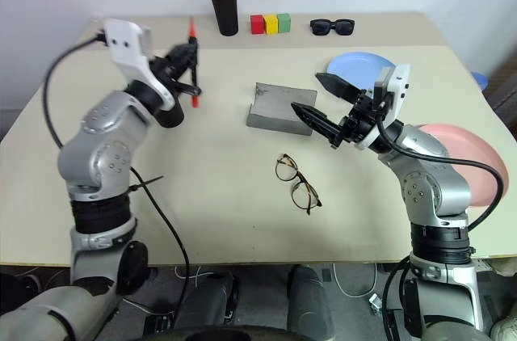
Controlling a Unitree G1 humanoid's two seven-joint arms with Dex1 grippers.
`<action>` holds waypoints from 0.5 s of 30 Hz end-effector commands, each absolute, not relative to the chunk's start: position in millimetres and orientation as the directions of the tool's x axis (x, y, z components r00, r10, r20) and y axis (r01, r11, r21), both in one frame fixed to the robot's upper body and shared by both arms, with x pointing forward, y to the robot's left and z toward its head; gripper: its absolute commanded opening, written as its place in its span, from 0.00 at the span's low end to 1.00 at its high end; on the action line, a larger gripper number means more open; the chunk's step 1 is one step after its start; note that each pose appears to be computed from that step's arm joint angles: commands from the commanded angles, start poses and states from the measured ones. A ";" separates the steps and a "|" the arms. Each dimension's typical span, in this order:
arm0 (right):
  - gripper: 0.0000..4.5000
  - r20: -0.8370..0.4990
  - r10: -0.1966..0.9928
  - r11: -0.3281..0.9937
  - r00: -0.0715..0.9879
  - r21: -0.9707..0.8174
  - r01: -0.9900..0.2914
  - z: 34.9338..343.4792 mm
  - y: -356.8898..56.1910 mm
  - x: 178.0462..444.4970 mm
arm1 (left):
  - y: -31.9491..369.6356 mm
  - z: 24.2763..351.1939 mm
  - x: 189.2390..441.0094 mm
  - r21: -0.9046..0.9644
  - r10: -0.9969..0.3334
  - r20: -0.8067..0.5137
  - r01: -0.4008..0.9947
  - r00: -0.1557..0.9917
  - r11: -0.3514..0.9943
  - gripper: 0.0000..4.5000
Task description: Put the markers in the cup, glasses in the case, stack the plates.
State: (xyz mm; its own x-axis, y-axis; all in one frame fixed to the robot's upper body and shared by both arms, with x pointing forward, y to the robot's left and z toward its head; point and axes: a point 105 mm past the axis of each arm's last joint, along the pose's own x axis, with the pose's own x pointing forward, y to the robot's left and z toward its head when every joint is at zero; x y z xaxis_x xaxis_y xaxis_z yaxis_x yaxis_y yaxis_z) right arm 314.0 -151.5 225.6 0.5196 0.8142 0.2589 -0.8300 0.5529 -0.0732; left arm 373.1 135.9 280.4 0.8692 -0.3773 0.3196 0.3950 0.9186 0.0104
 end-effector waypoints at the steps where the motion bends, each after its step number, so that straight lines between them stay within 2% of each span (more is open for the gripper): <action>1: 1.00 0.285 0.818 0.539 0.499 -0.081 -0.838 236.8 -153.1 308.3 | 162.2 319.1 374.3 0.119 -0.326 0.468 0.307 0.821 0.944 0.02; 6: 1.00 0.235 0.848 0.509 0.474 -0.113 -0.854 229.5 -149.4 301.2 | 200.7 335.1 385.7 0.150 -0.274 0.521 0.230 0.808 0.962 0.02; 10: 1.00 0.243 0.842 0.519 0.482 -0.120 -0.846 231.3 -150.8 301.8 | 217.7 326.1 391.8 0.155 -0.258 0.517 0.208 0.816 0.966 0.02; 12: 1.00 0.242 0.841 0.522 0.484 -0.127 -0.843 231.8 -151.1 301.5 | 227.7 320.2 393.2 0.094 -0.228 0.540 0.211 0.810 0.973 0.02; 15: 1.00 0.241 0.843 0.519 0.481 -0.133 -0.844 232.5 -149.6 300.9 | 222.9 308.4 394.5 0.092 -0.251 0.557 0.242 0.792 0.966 0.02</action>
